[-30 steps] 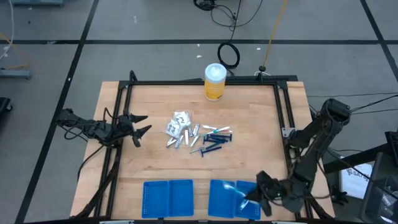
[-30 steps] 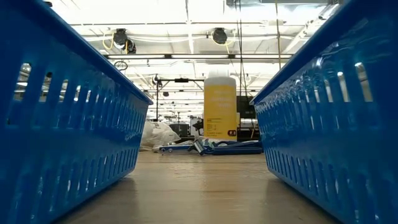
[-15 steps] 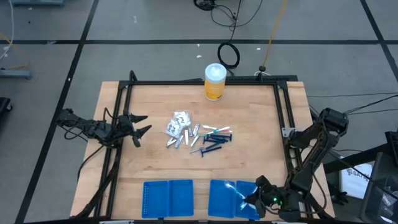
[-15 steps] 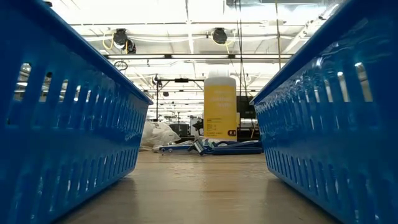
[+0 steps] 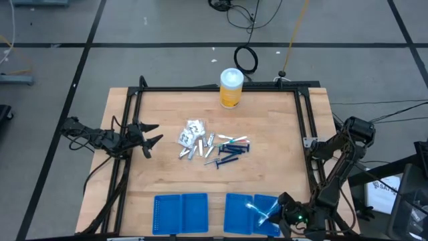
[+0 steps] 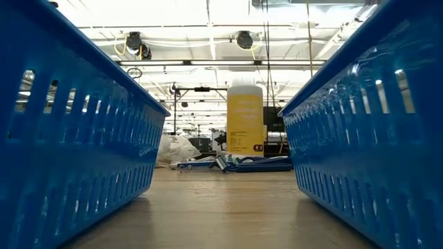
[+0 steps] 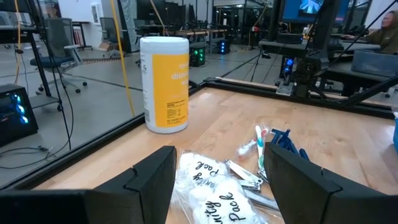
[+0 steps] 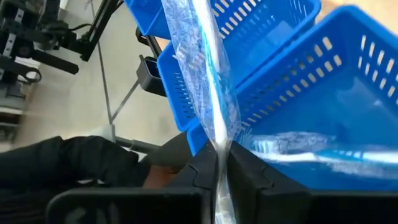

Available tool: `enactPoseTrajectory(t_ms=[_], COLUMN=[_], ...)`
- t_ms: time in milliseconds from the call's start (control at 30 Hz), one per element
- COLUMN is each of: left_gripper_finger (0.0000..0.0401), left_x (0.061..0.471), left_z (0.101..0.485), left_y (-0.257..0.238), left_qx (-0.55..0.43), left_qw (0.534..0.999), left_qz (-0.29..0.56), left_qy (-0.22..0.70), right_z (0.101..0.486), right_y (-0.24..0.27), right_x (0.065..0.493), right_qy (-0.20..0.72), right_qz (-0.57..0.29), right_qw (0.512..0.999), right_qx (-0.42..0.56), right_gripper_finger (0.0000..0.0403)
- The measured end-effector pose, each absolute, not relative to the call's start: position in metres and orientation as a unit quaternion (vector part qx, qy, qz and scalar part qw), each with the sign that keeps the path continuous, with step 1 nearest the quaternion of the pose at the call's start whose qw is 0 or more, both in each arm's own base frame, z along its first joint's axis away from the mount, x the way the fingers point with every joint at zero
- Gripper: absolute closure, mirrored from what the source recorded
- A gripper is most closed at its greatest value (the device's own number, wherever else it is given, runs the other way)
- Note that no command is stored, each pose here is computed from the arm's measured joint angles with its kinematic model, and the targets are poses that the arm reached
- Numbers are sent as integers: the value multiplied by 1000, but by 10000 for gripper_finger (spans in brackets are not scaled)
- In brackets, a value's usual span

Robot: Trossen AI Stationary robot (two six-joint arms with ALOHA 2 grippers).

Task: Pick & Place Travel size toiletries
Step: Put the blue toothbrush into the blue basket, then put the green toothbrush into the blue basket

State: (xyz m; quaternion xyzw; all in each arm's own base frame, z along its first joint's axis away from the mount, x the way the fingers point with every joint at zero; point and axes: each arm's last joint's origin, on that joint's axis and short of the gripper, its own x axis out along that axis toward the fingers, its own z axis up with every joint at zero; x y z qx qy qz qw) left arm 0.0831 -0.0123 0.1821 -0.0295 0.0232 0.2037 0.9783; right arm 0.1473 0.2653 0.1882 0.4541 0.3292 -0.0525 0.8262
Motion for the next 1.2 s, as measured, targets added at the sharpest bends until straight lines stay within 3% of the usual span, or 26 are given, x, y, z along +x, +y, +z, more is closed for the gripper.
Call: enactPoseTrajectory(t_ms=[633, 933, 1200], left_gripper_finger=[162, 162, 162], left_x=[83, 83, 83], left_z=[182, 182, 182], left_y=[-12, -12, -12], left_qx=[-29, -29, -29], left_qw=[978, 978, 978], left_qz=[204, 204, 204], left_qy=[23, 23, 23], right_z=[187, 187, 186], right_y=[259, 256, 233], right_x=[156, 160, 193], right_qy=[331, 329, 339], right_qz=[-44, -25, -9], right_qw=[861, 892, 923], right_qx=[383, 307, 181], right_gripper_finger=[266, 261, 272])
